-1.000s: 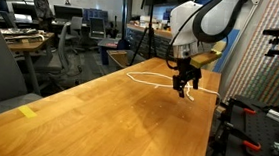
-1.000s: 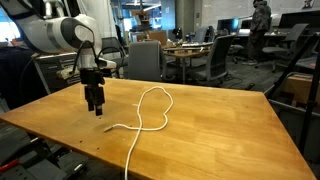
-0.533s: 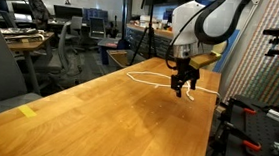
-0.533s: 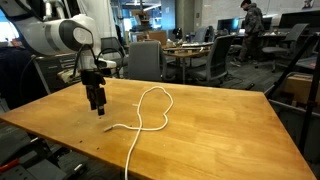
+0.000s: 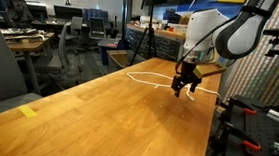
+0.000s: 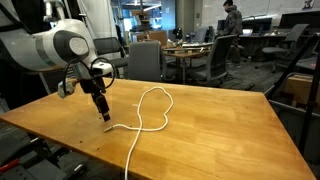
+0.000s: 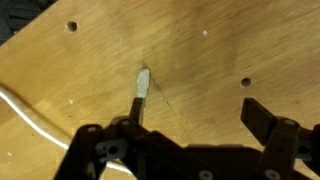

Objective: Tie a knot using the white rope

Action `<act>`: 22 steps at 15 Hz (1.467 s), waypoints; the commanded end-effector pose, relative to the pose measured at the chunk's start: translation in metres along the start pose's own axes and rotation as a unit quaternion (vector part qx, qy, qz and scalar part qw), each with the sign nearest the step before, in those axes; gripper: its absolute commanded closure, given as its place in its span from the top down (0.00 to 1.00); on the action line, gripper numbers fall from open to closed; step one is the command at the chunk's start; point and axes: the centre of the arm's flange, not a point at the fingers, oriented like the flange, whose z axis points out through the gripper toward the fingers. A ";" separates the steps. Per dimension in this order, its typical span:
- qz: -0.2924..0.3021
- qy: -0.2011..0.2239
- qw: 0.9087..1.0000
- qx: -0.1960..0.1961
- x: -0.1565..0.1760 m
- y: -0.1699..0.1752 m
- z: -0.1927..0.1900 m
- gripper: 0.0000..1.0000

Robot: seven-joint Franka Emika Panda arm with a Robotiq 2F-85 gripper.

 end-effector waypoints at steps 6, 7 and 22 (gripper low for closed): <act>0.078 -0.048 0.993 0.068 0.035 0.042 0.032 1.00; 0.086 -0.049 0.993 0.072 0.038 0.046 0.035 1.00; 0.002 -0.007 0.998 0.061 0.043 0.004 0.025 0.00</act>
